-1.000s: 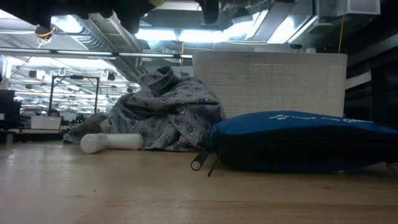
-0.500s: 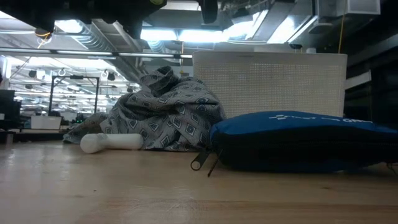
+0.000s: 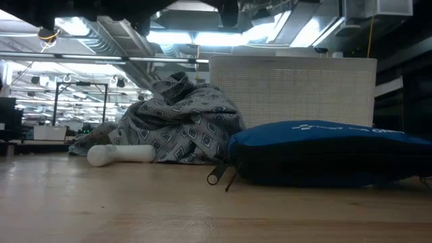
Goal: Pick & Place Medicine items
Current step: Put the yellow pill bottle into the red bin
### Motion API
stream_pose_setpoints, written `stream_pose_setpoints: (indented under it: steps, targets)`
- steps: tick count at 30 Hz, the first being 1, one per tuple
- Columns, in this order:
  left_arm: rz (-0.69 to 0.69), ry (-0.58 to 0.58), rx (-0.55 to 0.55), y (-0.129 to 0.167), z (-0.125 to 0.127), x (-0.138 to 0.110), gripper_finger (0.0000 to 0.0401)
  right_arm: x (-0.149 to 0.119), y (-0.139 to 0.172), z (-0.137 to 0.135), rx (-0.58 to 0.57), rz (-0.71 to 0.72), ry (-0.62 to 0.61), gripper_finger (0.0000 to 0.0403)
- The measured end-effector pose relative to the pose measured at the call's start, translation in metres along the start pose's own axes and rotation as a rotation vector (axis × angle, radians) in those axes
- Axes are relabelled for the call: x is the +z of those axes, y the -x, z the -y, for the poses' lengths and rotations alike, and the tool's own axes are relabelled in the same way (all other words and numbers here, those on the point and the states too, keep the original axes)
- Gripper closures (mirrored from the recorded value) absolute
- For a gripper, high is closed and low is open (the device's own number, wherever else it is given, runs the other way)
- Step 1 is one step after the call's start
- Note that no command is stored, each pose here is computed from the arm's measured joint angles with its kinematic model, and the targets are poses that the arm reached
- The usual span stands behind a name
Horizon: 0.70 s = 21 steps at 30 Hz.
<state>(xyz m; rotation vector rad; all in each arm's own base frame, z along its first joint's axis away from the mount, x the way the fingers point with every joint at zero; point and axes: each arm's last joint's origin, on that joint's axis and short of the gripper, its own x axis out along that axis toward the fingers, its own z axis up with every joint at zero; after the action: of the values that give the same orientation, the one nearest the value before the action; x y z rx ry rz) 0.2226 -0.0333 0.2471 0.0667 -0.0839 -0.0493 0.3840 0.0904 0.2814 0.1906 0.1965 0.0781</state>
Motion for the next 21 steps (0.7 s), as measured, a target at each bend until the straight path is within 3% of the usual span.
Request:
stream_pose_setpoints:
  steps: [7, 12, 21]
  targets:
    - [0.019, -0.006, 0.032, 0.015, 0.0, 0.015, 0.0323, -0.008, 0.0, -0.001, 0.006, -0.065, -0.01, 0.018]
    - [-0.06, -0.001, -0.011, 0.032, 0.007, 0.018, 0.0325, -0.013, 0.001, -0.001, -0.005, -0.124, -0.012, 0.0168]
    - [-0.335, 0.246, -0.141, 0.068, 0.03, 0.007, 0.0324, -0.023, 0.003, -0.004, 0.002, -0.221, -0.001, 0.0173]
